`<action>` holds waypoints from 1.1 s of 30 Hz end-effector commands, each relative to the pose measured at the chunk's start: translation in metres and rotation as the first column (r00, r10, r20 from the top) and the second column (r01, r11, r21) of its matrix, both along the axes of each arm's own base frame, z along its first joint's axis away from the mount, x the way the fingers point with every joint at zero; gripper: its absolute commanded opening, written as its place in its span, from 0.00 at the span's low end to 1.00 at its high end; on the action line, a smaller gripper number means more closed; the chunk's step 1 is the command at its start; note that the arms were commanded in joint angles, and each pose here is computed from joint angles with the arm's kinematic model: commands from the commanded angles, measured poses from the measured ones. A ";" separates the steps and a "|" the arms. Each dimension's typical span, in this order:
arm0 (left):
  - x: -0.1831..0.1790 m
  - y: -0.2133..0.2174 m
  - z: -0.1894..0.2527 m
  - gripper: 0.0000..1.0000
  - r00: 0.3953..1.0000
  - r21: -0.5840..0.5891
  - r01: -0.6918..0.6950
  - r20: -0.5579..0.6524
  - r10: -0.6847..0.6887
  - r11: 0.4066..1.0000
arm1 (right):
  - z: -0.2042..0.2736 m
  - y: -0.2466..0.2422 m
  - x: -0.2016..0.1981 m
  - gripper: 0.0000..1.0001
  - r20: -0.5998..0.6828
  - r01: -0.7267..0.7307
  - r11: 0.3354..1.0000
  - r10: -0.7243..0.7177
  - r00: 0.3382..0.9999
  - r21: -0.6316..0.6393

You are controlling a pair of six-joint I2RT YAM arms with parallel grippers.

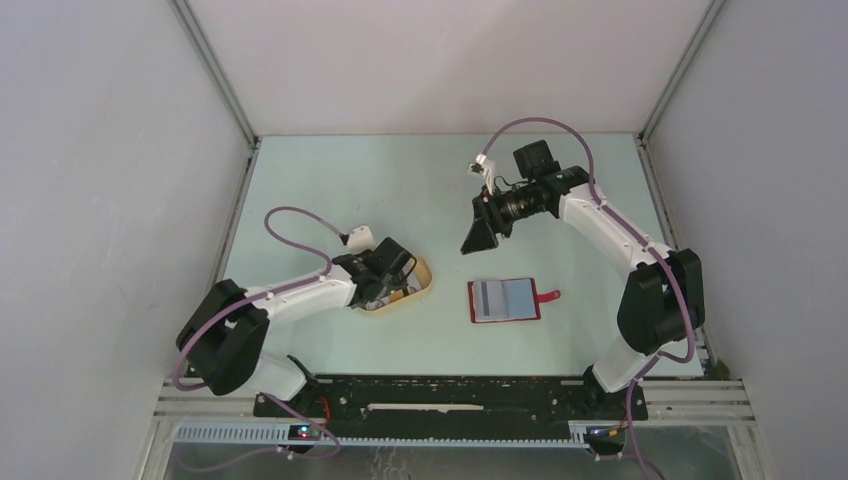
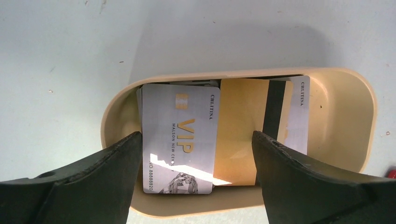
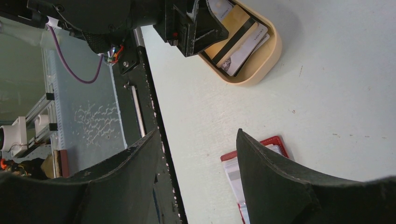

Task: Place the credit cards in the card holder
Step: Pick up the credit card from the storage box.

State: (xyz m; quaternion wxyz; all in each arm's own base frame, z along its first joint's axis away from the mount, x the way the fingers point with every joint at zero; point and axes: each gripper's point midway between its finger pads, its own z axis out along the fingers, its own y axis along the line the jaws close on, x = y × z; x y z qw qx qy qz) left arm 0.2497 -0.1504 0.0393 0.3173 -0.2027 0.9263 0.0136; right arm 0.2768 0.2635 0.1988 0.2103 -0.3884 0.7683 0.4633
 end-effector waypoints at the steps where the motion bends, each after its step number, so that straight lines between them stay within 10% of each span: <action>1: 0.006 -0.007 -0.001 0.90 1.000 -0.033 0.004 0.003 -0.004 0.999 | 0.004 0.000 0.000 0.70 0.012 -0.012 1.000 0.012 1.000 0.016; 26: 0.012 -0.032 0.034 0.73 0.983 -0.232 0.121 0.160 -0.085 0.965 | 0.004 -0.001 0.000 0.70 0.008 -0.011 1.000 0.011 1.000 0.017; 33: 0.005 -0.007 0.026 0.80 0.992 -0.101 0.099 0.093 -0.090 0.990 | 0.004 -0.001 0.000 0.70 0.009 -0.011 1.000 0.011 1.000 0.018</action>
